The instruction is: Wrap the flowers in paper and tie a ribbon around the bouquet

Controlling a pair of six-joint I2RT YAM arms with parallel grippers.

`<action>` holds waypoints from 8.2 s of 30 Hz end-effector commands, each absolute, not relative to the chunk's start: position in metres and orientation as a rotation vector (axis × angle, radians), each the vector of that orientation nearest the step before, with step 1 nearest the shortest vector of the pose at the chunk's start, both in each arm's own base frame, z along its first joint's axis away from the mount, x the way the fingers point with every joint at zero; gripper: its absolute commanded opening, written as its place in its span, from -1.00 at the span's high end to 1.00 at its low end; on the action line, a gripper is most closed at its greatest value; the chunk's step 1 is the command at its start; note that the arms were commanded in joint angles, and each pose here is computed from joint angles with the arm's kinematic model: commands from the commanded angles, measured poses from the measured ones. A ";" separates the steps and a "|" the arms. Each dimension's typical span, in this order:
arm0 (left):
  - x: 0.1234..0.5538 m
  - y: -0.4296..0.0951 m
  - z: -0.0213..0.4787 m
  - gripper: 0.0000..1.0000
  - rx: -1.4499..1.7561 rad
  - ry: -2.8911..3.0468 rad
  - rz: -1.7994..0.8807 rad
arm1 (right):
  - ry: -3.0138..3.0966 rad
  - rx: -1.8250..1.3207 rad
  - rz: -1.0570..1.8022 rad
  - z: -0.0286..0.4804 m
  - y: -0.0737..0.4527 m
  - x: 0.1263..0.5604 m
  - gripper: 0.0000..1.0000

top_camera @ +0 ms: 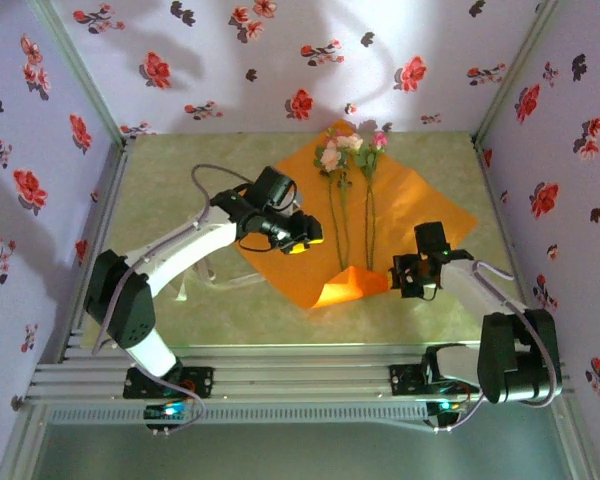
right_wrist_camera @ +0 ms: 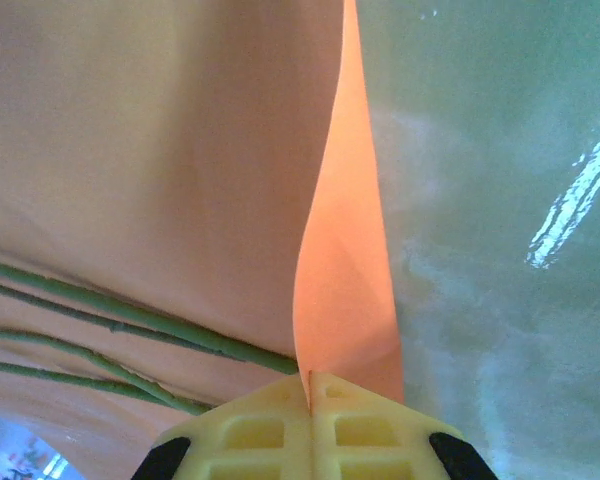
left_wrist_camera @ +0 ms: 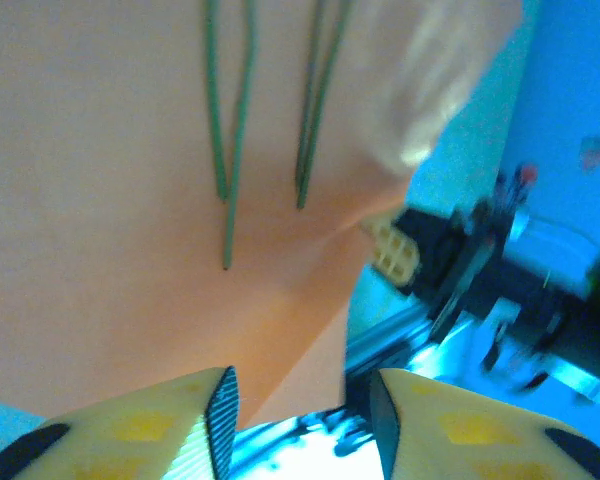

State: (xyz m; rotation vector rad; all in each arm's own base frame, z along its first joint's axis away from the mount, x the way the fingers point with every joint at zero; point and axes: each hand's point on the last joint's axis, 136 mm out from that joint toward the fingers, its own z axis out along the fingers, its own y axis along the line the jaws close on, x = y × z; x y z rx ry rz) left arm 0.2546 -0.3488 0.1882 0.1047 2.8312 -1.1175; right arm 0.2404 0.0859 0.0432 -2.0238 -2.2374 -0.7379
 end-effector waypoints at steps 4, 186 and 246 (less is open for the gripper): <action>0.212 -0.347 0.177 -0.15 1.053 2.596 -1.024 | -2.076 -2.151 -0.737 0.041 0.083 0.250 1.00; 0.254 -0.274 0.056 1.00 -1.203 2.428 -1.116 | -2.309 -1.834 -1.372 0.037 0.267 0.267 0.90; 0.240 -0.247 0.029 0.62 -0.970 2.539 -0.943 | -2.857 -0.673 -1.002 0.014 0.295 0.233 0.88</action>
